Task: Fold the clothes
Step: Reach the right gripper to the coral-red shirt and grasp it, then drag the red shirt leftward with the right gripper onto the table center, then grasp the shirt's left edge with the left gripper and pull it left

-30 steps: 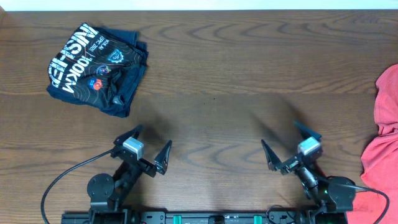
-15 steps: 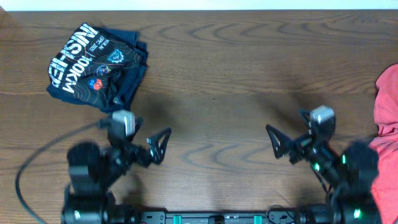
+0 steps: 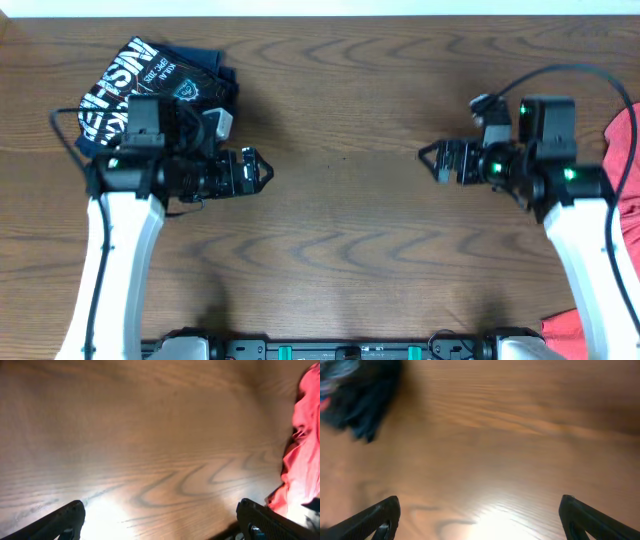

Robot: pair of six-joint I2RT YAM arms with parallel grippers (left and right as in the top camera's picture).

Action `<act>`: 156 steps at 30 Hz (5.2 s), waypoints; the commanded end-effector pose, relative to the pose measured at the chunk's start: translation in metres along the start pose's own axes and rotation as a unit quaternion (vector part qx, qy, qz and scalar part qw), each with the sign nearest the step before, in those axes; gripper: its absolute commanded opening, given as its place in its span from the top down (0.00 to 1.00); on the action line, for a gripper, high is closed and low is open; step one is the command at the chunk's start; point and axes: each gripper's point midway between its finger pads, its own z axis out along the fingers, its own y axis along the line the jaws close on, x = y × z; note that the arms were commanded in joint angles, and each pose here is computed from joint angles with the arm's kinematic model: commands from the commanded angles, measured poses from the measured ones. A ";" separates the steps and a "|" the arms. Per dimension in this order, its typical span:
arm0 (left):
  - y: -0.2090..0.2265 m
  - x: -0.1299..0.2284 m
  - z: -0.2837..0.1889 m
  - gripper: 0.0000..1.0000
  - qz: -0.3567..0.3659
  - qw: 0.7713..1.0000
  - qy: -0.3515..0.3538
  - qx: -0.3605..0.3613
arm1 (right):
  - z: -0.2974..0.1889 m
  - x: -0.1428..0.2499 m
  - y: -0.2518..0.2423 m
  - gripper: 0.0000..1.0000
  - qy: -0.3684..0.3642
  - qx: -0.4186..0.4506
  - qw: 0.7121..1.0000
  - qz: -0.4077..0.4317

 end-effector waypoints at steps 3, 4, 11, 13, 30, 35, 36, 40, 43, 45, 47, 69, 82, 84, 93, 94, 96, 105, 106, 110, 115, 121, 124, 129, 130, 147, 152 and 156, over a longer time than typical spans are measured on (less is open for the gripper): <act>0.001 0.001 0.005 0.02 0.006 1.000 0.019 0.002 | -0.035 -0.052 -0.114 0.02 -0.074 0.245 0.955 0.152; 0.001 0.001 0.005 0.02 0.007 1.000 0.019 0.002 | -0.042 -0.057 -0.130 0.04 -0.086 0.271 0.943 0.171; -0.029 0.004 0.000 0.02 0.045 0.995 0.019 0.085 | -0.085 -0.065 -0.246 0.17 -0.155 0.425 0.843 0.292; -0.036 0.004 -0.002 0.02 0.050 0.993 0.018 0.106 | -0.093 -0.051 -0.274 0.16 -0.149 0.467 0.812 0.316; -0.037 0.004 -0.002 0.02 0.050 0.993 0.019 0.108 | -0.042 0.076 -0.410 0.22 -0.025 0.417 0.753 0.507; -0.037 0.003 -0.002 0.02 0.051 0.993 0.016 0.108 | -0.022 0.081 -0.409 0.74 -0.015 0.359 0.770 0.527; -0.037 0.003 -0.002 0.02 0.051 0.993 0.017 0.108 | -0.018 0.072 -0.404 0.83 -0.020 0.336 0.787 0.516; -0.037 0.005 -0.002 0.02 0.048 0.993 0.021 0.108 | -0.008 0.020 -0.372 0.99 -0.061 0.236 0.854 0.460; -0.036 0.005 -0.002 0.02 0.048 0.993 0.021 0.108 | -0.013 -0.037 -0.326 0.99 -0.110 0.146 0.904 0.387; -0.037 0.005 -0.002 0.02 0.048 0.993 0.021 0.108 | -0.018 -0.072 -0.281 0.99 -0.134 0.092 0.928 0.335; -0.037 0.005 -0.002 0.02 0.049 0.993 0.020 0.108 | -0.020 -0.095 -0.240 0.99 -0.145 0.061 0.944 0.291; -0.082 -0.009 -0.128 0.02 0.171 0.968 -0.183 0.027 | 0.134 0.048 0.206 0.77 0.093 -0.130 0.969 -0.186; -0.072 -0.001 -0.108 0.02 0.144 0.981 -0.125 0.024 | 0.096 -0.032 0.065 0.39 0.013 0.071 0.997 -0.028; -0.068 -0.001 -0.092 0.00 0.134 0.986 -0.093 0.027 | 0.086 -0.039 0.023 0.41 0.018 0.097 0.995 0.032; -0.063 0.003 -0.004 0.62 0.125 0.990 0.062 0.036 | 0.068 -0.066 -0.092 0.99 -0.015 0.117 0.973 0.199; -0.060 0.004 0.007 0.66 0.126 0.989 0.078 0.026 | 0.074 -0.066 -0.098 0.99 -0.014 0.120 0.972 0.203; -0.050 0.005 0.026 0.72 0.128 0.986 0.106 -0.004 | 0.090 -0.063 -0.106 0.99 -0.007 0.123 0.969 0.216; -0.018 0.017 0.092 0.81 0.123 0.969 0.203 -0.065 | 0.196 -0.035 -0.128 0.99 0.037 0.056 0.957 0.283; -0.015 0.017 0.098 0.81 0.122 0.968 0.208 -0.066 | 0.207 -0.031 -0.125 0.99 0.044 0.039 0.958 0.282; -0.002 0.012 0.112 0.81 0.116 0.967 0.209 -0.091 | 0.233 0.007 -0.114 0.99 0.106 0.028 0.952 0.286; 0.022 0.004 0.116 0.78 0.120 0.961 0.198 -0.154 | 0.232 0.062 -0.106 0.99 0.200 0.087 0.951 0.221; 0.043 0.028 0.130 0.78 0.097 0.955 0.221 -0.173 | 0.214 0.063 -0.081 0.99 0.222 0.078 0.964 0.125; 0.056 0.041 0.143 0.78 0.083 0.956 0.220 -0.176 | 0.196 0.038 -0.080 0.97 0.186 0.092 0.972 0.113; 0.078 0.063 0.161 0.78 0.068 0.955 0.218 -0.190 | 0.140 -0.019 -0.089 0.69 0.093 0.105 0.983 0.117; 0.084 0.067 0.161 0.78 0.066 0.952 0.220 -0.200 | 0.131 -0.025 -0.092 0.66 0.081 0.107 0.983 0.121; 0.149 0.098 0.136 0.94 -0.019 0.908 0.219 -0.357 | 0.026 -0.020 -0.205 0.58 0.035 0.186 0.938 0.289; 0.181 0.103 0.105 0.94 -0.088 0.877 0.218 -0.419 | 0.016 -0.013 -0.220 0.45 0.034 0.201 0.928 0.311; 0.201 0.109 0.087 0.94 -0.159 0.864 0.221 -0.424 | 0.005 -0.010 -0.239 0.39 0.018 0.244 0.908 0.339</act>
